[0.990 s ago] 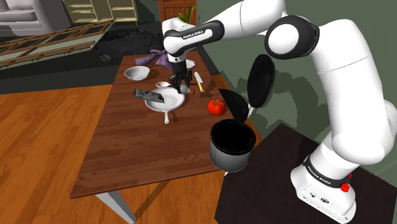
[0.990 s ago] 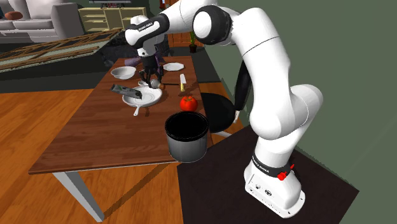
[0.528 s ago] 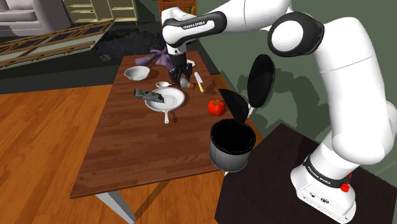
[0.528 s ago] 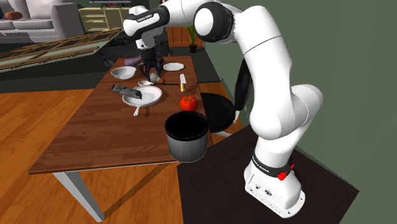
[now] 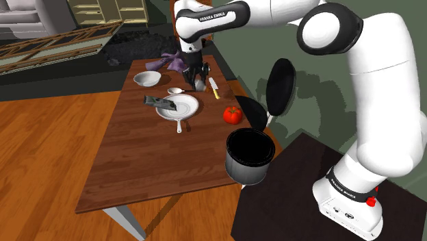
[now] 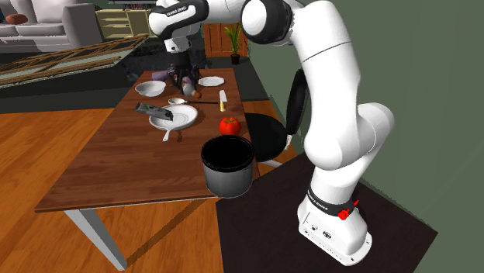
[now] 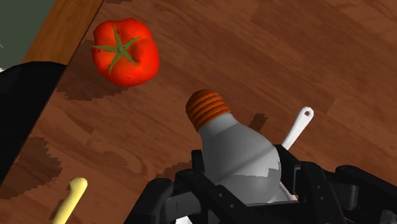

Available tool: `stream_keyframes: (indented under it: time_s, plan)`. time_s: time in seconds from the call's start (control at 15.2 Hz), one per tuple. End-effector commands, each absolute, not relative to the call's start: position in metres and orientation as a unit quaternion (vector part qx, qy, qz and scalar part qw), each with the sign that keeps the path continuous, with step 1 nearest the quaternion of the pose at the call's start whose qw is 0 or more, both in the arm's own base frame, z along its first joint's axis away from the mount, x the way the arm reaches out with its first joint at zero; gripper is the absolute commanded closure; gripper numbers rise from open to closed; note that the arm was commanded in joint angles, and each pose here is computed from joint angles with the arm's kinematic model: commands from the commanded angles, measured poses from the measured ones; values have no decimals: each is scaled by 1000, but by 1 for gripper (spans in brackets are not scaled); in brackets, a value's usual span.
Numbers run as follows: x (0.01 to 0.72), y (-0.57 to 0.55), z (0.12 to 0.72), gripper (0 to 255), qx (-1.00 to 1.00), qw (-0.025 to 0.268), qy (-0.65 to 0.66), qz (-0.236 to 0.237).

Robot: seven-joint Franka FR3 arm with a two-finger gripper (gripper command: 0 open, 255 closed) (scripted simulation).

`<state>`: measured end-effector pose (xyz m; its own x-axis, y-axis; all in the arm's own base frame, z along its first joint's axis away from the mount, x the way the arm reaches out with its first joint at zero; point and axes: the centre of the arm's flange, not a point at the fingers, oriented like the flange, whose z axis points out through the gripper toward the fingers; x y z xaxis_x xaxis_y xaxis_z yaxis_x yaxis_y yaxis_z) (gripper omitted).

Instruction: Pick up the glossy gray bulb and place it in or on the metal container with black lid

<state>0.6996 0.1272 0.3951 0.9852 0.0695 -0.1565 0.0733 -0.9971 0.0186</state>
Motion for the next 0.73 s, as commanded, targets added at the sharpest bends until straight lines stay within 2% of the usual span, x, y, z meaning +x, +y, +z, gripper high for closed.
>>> stream_keyframes:
  time_s: [0.0,0.66]
  plan:
    - [677,130,397,255,996,12,36,-78]
    - [545,142,400,255,996,12,36,-78]
